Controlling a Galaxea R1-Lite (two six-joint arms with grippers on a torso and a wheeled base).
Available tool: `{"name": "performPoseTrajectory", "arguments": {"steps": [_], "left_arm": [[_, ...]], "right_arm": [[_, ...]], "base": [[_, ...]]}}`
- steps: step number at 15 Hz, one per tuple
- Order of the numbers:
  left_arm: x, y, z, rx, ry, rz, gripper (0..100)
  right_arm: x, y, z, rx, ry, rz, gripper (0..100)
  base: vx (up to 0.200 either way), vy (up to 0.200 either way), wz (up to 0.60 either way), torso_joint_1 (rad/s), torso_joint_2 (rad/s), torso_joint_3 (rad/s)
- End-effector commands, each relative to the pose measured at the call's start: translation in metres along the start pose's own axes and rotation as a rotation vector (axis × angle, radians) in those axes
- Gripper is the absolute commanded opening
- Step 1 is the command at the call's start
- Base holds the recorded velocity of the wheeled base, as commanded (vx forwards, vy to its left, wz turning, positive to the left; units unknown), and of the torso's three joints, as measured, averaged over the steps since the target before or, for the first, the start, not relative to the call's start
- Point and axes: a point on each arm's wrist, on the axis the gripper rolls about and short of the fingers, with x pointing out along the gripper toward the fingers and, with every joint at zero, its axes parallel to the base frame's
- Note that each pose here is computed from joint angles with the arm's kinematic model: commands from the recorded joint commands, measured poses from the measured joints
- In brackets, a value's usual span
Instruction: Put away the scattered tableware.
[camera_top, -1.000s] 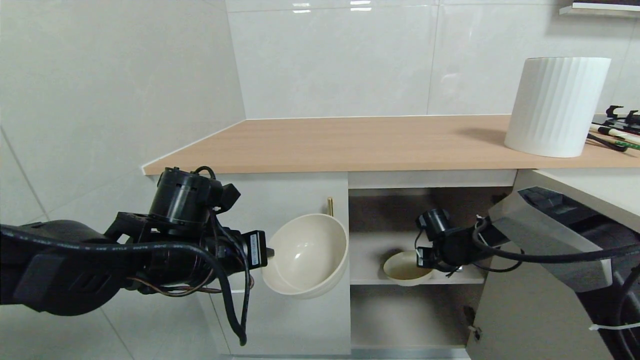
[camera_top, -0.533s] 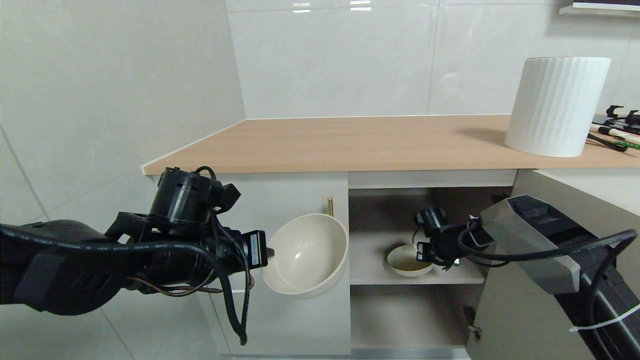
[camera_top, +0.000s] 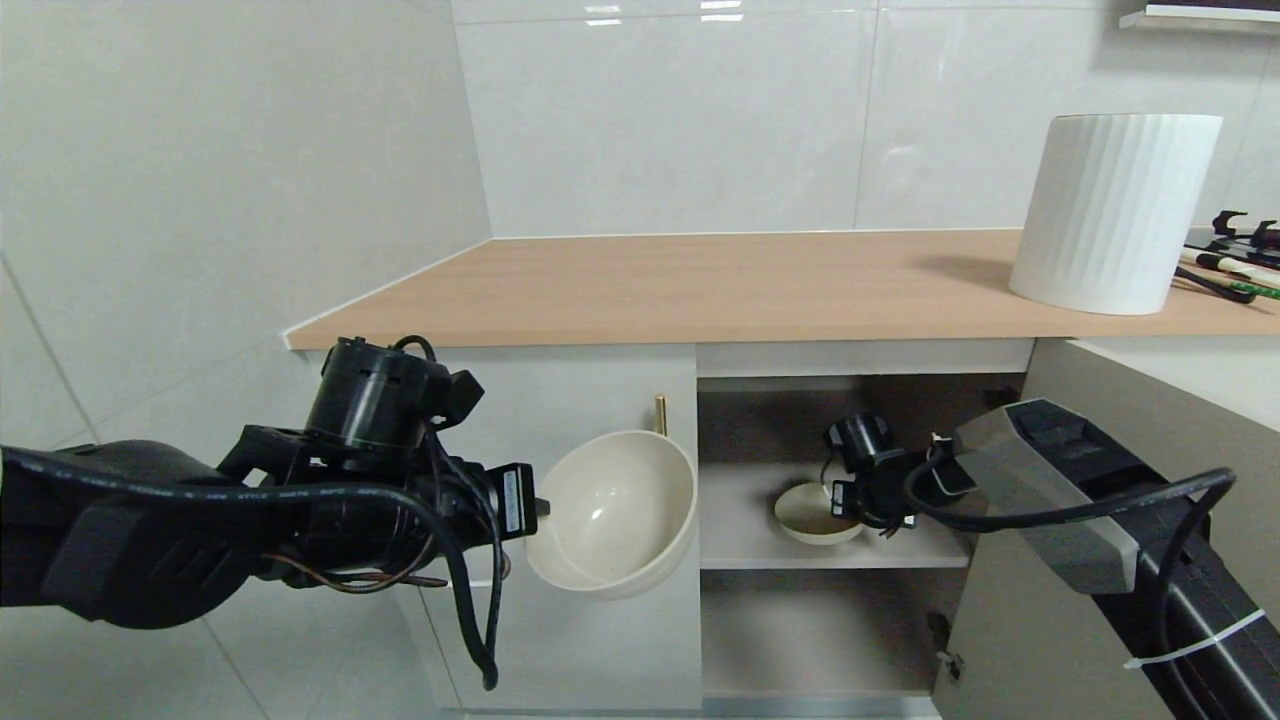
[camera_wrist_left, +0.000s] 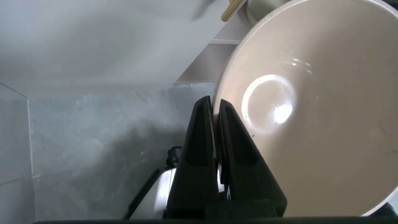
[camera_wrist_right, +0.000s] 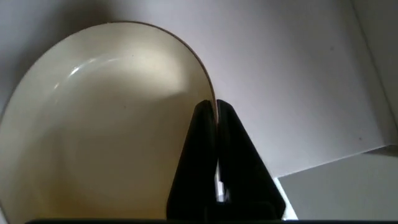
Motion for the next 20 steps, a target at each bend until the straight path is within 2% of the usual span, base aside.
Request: {"name": "performPoseTrajectory", "arguments": {"steps": [1, 6, 8, 10, 13, 14, 15, 16, 18, 20], "left_arm": [[0.001, 0.000, 0.000, 0.000, 0.003, 0.001, 0], [0.005, 0.000, 0.000, -0.002, 0.007, 0.004, 0], [0.022, -0.004, -0.001, 0.008, 0.034, 0.010, 0], [0.037, -0.009, -0.007, 0.025, 0.064, 0.025, 0], [0.056, -0.018, -0.026, 0.066, 0.127, 0.049, 0], [0.059, -0.019, -0.028, 0.071, 0.135, 0.054, 0], [0.066, -0.024, -0.037, 0.094, 0.163, 0.059, 0], [0.070, -0.029, -0.043, 0.109, 0.173, 0.059, 0], [0.074, -0.034, -0.049, 0.127, 0.193, 0.053, 0], [0.074, -0.037, -0.049, 0.131, 0.191, 0.047, 0]], "right_arm": [[0.000, 0.002, 0.003, 0.013, -0.013, 0.003, 100], [-0.021, 0.000, 0.022, 0.092, -0.048, 0.022, 100], [-0.077, -0.012, 0.034, 0.113, -0.023, 0.064, 100], [-0.122, -0.017, 0.034, 0.091, 0.003, 0.140, 100], [-0.240, -0.027, 0.020, -0.026, 0.004, 0.372, 100], [-0.253, -0.030, 0.017, -0.051, -0.003, 0.399, 100], [-0.293, -0.035, 0.009, -0.122, -0.025, 0.503, 100], [-0.305, -0.036, 0.005, -0.139, -0.024, 0.532, 100], [-0.340, -0.036, -0.012, -0.233, 0.035, 0.599, 100], [-0.351, -0.030, -0.023, -0.281, 0.055, 0.628, 100]], "base": [[0.000, 0.000, 0.00, 0.000, 0.00, 0.000], [0.000, 0.000, 0.00, 0.000, 0.00, 0.000], [0.000, 0.000, 0.00, 0.000, 0.00, 0.000], [0.000, 0.000, 0.00, 0.000, 0.00, 0.000], [0.000, 0.000, 0.00, 0.000, 0.00, 0.000], [0.000, 0.000, 0.00, 0.000, 0.00, 0.000], [0.000, 0.000, 0.00, 0.000, 0.00, 0.000], [0.000, 0.000, 0.00, 0.000, 0.00, 0.000], [0.000, 0.000, 0.00, 0.000, 0.00, 0.000], [0.000, 0.000, 0.00, 0.000, 0.00, 0.000]]}}
